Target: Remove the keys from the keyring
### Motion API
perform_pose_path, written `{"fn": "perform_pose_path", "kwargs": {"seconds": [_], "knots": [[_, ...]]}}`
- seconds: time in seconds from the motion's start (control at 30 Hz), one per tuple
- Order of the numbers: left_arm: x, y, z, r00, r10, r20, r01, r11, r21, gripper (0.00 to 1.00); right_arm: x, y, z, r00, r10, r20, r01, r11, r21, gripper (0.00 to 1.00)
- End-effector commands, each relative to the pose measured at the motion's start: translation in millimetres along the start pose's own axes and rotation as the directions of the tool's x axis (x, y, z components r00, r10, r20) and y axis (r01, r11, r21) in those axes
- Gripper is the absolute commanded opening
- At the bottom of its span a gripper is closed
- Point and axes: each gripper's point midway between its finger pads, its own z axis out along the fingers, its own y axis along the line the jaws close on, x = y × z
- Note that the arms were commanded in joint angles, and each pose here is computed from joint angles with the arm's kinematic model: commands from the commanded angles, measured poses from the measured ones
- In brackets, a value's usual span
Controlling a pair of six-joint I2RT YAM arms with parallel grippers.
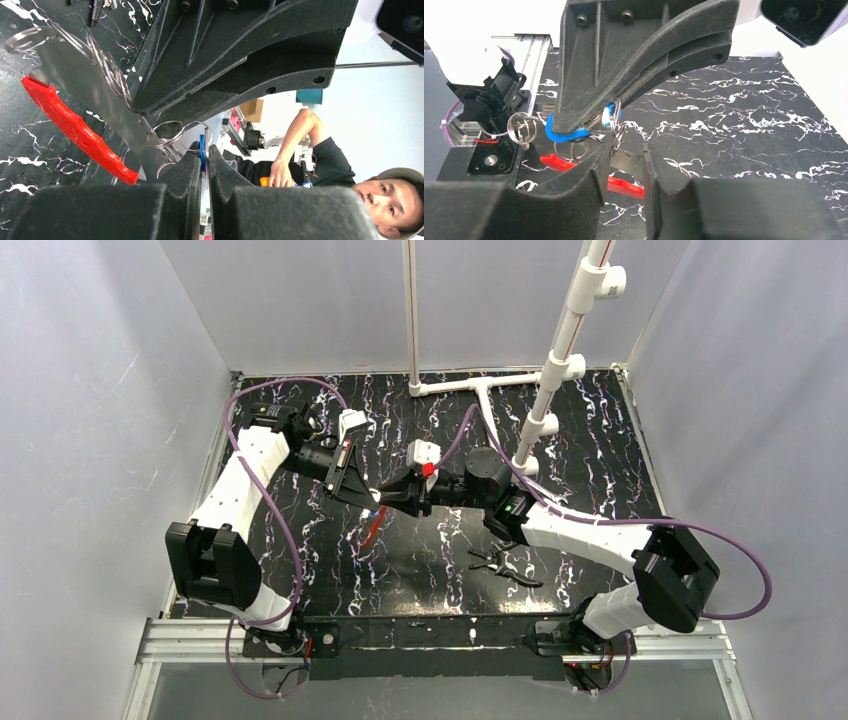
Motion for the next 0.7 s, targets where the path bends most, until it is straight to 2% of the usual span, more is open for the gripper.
{"fn": "perform_pose_path", "kwargs": {"seconds": [0.0, 0.07, 0.13, 0.17, 0.4, 0.67], "knots": [[1.3, -10.8, 1.1, 1.000, -0.014, 0.005, 0.014, 0.999, 0.045, 0.00, -31.6, -2.7, 7.5, 0.995, -0.047, 0.085, 0.048, 0.999, -0.006, 0.30], [0.3, -11.5, 0.6, 1.000, -0.020, 0.007, 0.019, 0.999, 0.044, 0.00, -29.3, -2.1, 7.8, 0.996, -0.051, 0.078, 0.052, 0.999, -0.009, 0.20], [-1.5, -11.9, -1.2, 0.999, -0.029, 0.016, 0.028, 0.999, 0.043, 0.00, -26.2, -2.7, 7.3, 0.996, -0.062, 0.067, 0.063, 0.998, -0.004, 0.04], [-3.2, -11.3, -3.0, 0.999, -0.036, 0.025, 0.035, 0.999, 0.042, 0.00, -24.9, -2.8, 7.0, 0.995, -0.071, 0.063, 0.071, 0.997, -0.001, 0.01], [-21.8, 3.4, -24.2, 0.977, -0.167, 0.131, 0.159, 0.985, 0.073, 0.00, -21.2, -6.5, -1.5, 0.984, -0.167, 0.058, 0.163, 0.984, 0.067, 0.01], [-24.4, 6.5, -25.0, 0.957, -0.251, 0.143, 0.233, 0.963, 0.132, 0.00, -28.1, -7.5, -11.1, 0.918, -0.379, 0.116, 0.355, 0.917, 0.183, 0.01]]}}
